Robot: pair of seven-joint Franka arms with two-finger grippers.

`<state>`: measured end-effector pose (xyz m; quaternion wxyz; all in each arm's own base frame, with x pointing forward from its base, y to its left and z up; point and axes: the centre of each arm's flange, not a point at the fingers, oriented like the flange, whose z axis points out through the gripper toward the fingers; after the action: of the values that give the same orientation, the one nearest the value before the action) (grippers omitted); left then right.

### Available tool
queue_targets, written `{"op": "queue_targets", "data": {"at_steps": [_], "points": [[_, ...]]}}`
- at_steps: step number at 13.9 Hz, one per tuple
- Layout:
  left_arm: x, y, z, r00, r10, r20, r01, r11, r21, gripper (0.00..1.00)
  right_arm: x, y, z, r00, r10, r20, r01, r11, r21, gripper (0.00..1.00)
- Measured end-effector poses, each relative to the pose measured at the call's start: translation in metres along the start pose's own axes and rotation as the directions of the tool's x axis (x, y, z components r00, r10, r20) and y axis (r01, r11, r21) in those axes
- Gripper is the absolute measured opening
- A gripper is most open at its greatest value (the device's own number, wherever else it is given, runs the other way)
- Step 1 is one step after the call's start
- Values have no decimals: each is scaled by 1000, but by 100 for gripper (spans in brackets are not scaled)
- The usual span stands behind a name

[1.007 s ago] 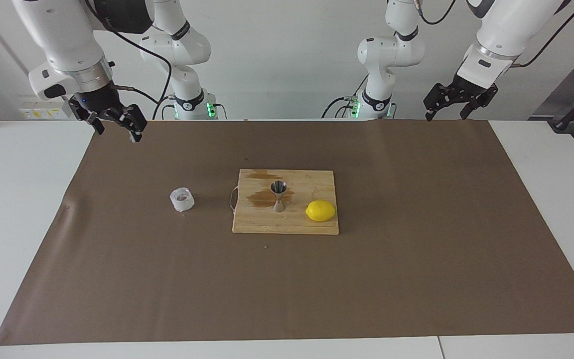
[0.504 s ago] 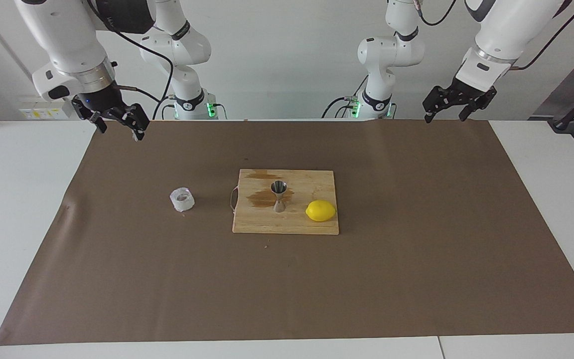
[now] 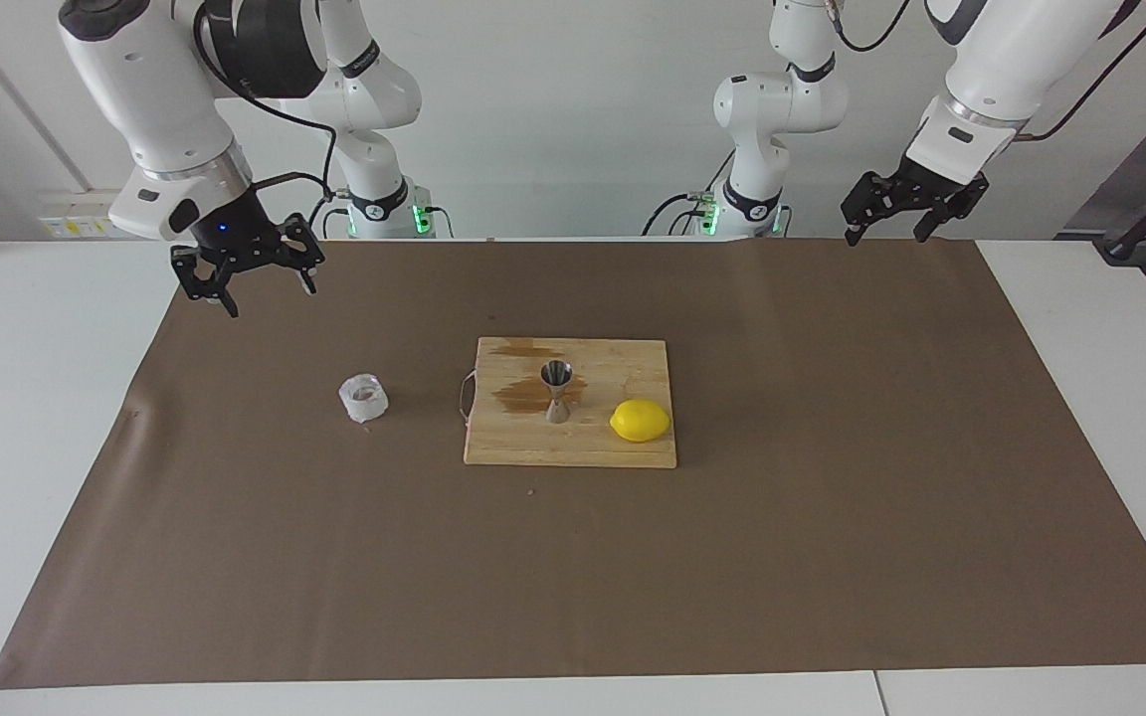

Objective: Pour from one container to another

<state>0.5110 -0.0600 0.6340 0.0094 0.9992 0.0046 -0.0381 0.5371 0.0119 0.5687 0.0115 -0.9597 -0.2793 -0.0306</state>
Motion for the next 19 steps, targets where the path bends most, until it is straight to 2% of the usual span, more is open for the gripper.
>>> {"op": "queue_targets", "data": {"at_steps": [2, 4, 6, 8, 12, 14, 16, 19], "points": [[0, 0, 0, 1000, 0, 0, 0, 1000, 0, 100, -5, 0, 2, 981, -191, -22, 191, 982, 1, 100], [0, 0, 0, 1000, 0, 0, 0, 1000, 0, 100, -7, 2, 13, 936, -346, -72, 347, 938, 14, 100], [-2, -1, 2, 1000, -1, 16, 1, 1000, 2, 100, -10, 7, 35, 860, -492, -135, 499, 866, 20, 100], [-4, -2, 3, 999, -2, 35, 2, 1000, 5, 100, -14, 14, 59, 778, -605, -171, 615, 789, 3, 100], [1, -2, -3, 1000, -3, 13, 3, 1000, 12, 100, -11, 20, 109, 635, -719, -284, 757, 652, 40, 100], [15, -2, -5, 1000, -4, 0, 4, 1000, 14, 100, -14, 39, 141, 554, -755, -351, 812, 583, 26, 100], [24, -1, 4, 1000, -4, 16, 4, 1000, 15, 100, -16, 52, 165, 489, -794, -361, 852, 524, 1, 100], [26, -2, 4, 1000, -5, 3, 5, 1000, 14, 100, -10, 48, 179, 435, -825, -362, 884, 468, -6, 100]]}}
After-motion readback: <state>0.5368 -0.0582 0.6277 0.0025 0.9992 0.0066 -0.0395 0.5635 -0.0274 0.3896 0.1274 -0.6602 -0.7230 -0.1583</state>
